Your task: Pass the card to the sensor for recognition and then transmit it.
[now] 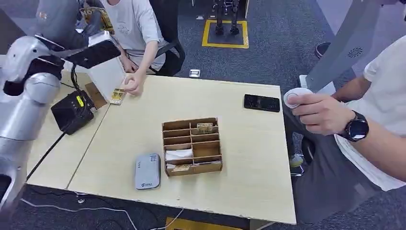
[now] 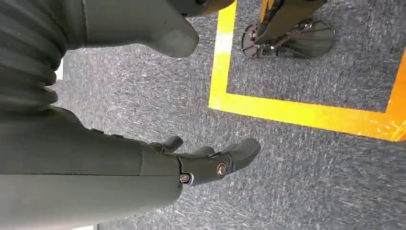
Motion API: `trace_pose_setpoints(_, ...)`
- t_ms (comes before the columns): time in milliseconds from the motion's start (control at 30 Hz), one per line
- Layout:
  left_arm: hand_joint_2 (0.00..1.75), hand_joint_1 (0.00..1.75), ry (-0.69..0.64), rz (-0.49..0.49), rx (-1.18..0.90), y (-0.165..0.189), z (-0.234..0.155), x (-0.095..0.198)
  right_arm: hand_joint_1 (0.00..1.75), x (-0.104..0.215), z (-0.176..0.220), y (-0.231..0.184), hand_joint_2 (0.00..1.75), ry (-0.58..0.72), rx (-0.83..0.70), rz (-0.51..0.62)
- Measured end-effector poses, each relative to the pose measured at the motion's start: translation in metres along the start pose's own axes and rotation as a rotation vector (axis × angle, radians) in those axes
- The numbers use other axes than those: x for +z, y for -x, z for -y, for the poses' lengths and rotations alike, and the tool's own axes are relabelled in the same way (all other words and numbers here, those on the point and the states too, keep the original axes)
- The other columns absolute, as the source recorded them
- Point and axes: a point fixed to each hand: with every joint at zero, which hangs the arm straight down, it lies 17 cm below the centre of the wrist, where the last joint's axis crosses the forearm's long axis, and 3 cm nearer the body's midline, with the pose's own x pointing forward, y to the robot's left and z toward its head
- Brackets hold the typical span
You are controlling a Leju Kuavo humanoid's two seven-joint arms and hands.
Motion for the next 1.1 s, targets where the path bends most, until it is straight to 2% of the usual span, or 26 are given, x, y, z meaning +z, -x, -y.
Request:
trace_pose_setpoints(200, 1.75, 1.75, -0.089, -0.190, -0.253, 0.046, 0.070, 0.026, 0.00, 0.000, -0.002, -0.003, 1.75, -0.014, 0.054, 0.000)
trace_pose_setpoints(400, 1.75, 1.75, -0.010, -0.275, -0.342, 0.066, 0.125, 0.054, 0.00, 0.000, -0.004, -0.005, 1.75, -0.021, 0.089, 0.009)
trace_pose_setpoints(500, 1.75, 1.75, 0.021, -0.320, -0.335, 0.080, 0.138, 0.066, 0.00, 0.000, -0.004, -0.006, 1.75, -0.020, 0.102, 0.013)
trace_pose_setpoints(900, 1.75, 1.75, 0.065, -0.344, -0.340, 0.091, 0.157, 0.084, 0.00, 0.000, -0.004, -0.006, 1.75, -0.020, 0.121, 0.015)
trace_pose_setpoints(933, 1.75, 1.13, 0.067, -0.347, -0.335, 0.092, 0.158, 0.085, 0.00, 0.000, -0.004, -0.006, 1.75, -0.021, 0.122, 0.015)
trace_pose_setpoints(967, 1.75, 0.00, 0.070, -0.348, -0.333, 0.093, 0.159, 0.086, 0.00, 0.000, -0.004, -0.006, 1.75, -0.021, 0.123, 0.016)
trace_pose_setpoints(1100, 1.75, 0.00, 0.068, -0.349, -0.323, 0.094, 0.161, 0.090, 0.00, 0.000, -0.004, -0.007, 1.75, -0.021, 0.125, 0.018)
